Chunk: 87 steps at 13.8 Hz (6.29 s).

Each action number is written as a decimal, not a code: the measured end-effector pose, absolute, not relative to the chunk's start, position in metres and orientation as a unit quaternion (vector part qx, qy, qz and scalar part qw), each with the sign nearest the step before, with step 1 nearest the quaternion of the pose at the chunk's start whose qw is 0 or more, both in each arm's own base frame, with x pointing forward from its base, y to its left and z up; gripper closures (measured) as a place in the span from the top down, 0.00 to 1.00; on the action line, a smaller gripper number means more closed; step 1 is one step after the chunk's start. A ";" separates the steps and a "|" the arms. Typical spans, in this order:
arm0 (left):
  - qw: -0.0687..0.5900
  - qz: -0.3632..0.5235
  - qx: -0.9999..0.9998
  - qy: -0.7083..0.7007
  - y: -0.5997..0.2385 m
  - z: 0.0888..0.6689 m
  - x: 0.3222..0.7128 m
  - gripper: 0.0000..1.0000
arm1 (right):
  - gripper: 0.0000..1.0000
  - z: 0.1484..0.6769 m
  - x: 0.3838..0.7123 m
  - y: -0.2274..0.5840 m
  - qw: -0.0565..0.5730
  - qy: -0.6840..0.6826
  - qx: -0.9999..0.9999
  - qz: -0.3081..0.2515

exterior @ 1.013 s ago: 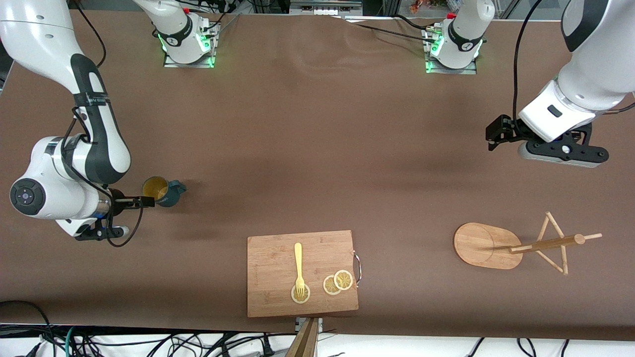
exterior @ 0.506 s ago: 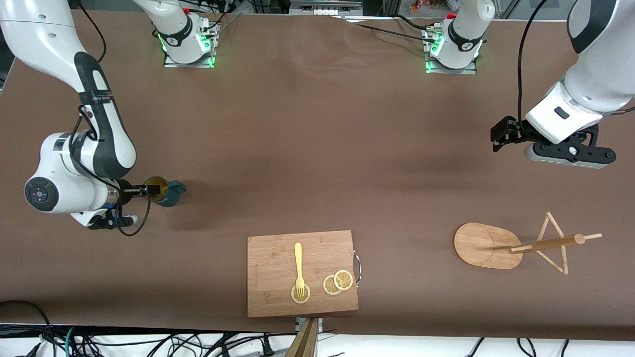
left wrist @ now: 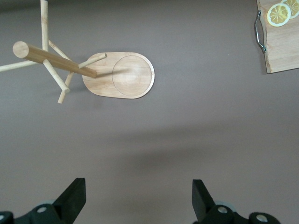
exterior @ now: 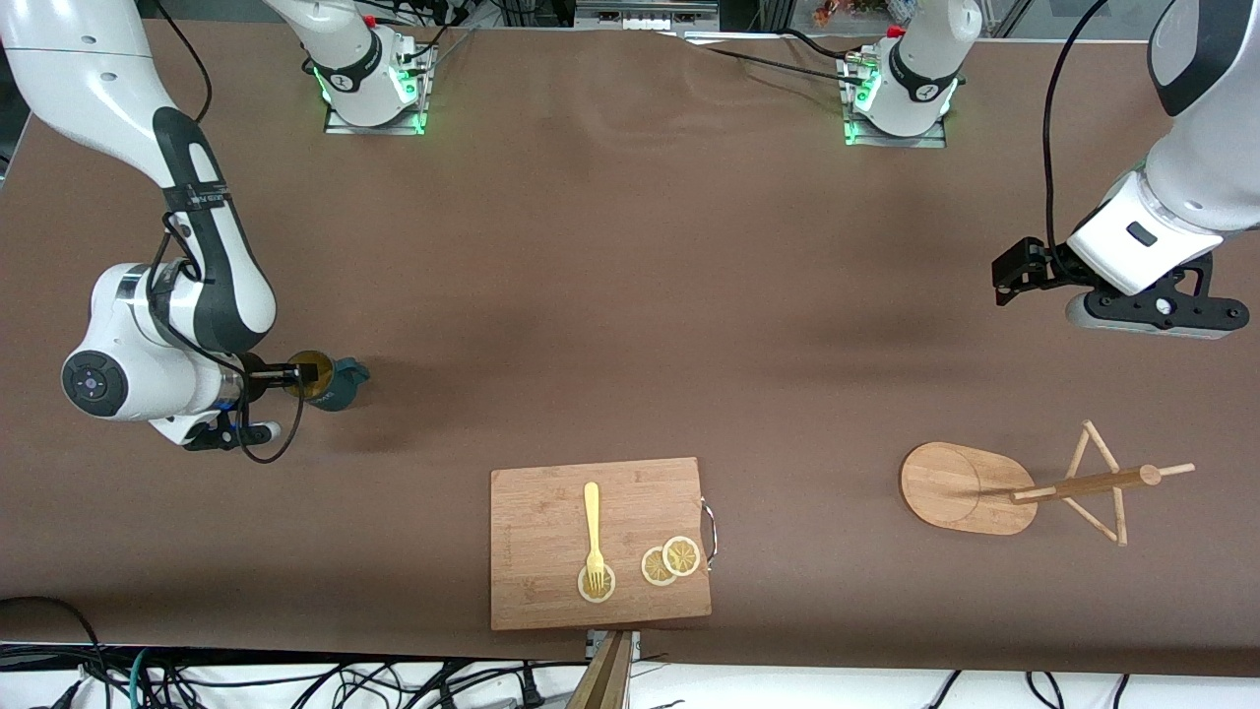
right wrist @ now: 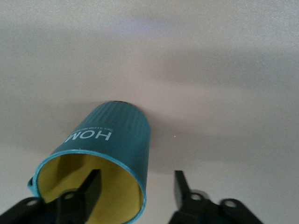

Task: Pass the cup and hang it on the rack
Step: 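Close the right gripper on the teal mug rim, then carry the teal mug with the right gripper toward the table middle, then set the mug down and open the right gripper while the left gripper approaches, then grasp the mug handle with the left gripper while the right arm withdraws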

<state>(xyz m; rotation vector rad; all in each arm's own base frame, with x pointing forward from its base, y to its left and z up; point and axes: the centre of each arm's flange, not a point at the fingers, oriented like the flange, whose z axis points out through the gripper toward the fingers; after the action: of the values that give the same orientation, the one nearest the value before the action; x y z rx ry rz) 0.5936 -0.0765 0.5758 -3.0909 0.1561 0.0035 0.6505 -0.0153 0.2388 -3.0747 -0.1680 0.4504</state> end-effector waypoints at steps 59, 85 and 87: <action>-0.056 0.081 -0.958 0.269 -0.094 0.480 0.619 1.00 | 1.00 0.338 0.563 0.534 0.078 0.103 -0.991 0.032; -0.382 -0.268 -0.484 0.740 -0.195 0.155 0.591 1.00 | 1.00 0.443 0.710 0.085 -0.044 -0.055 -0.997 0.016; -0.390 -0.284 -0.477 0.734 -0.197 0.134 0.586 1.00 | 1.00 0.459 0.696 0.070 -0.045 -0.046 -0.998 0.010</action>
<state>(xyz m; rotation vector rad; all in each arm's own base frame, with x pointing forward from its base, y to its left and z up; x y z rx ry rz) 0.5857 -0.1966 0.1342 -2.0433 3.1450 -1.2166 0.6965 0.0704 0.4589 -3.2288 -0.1502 0.0339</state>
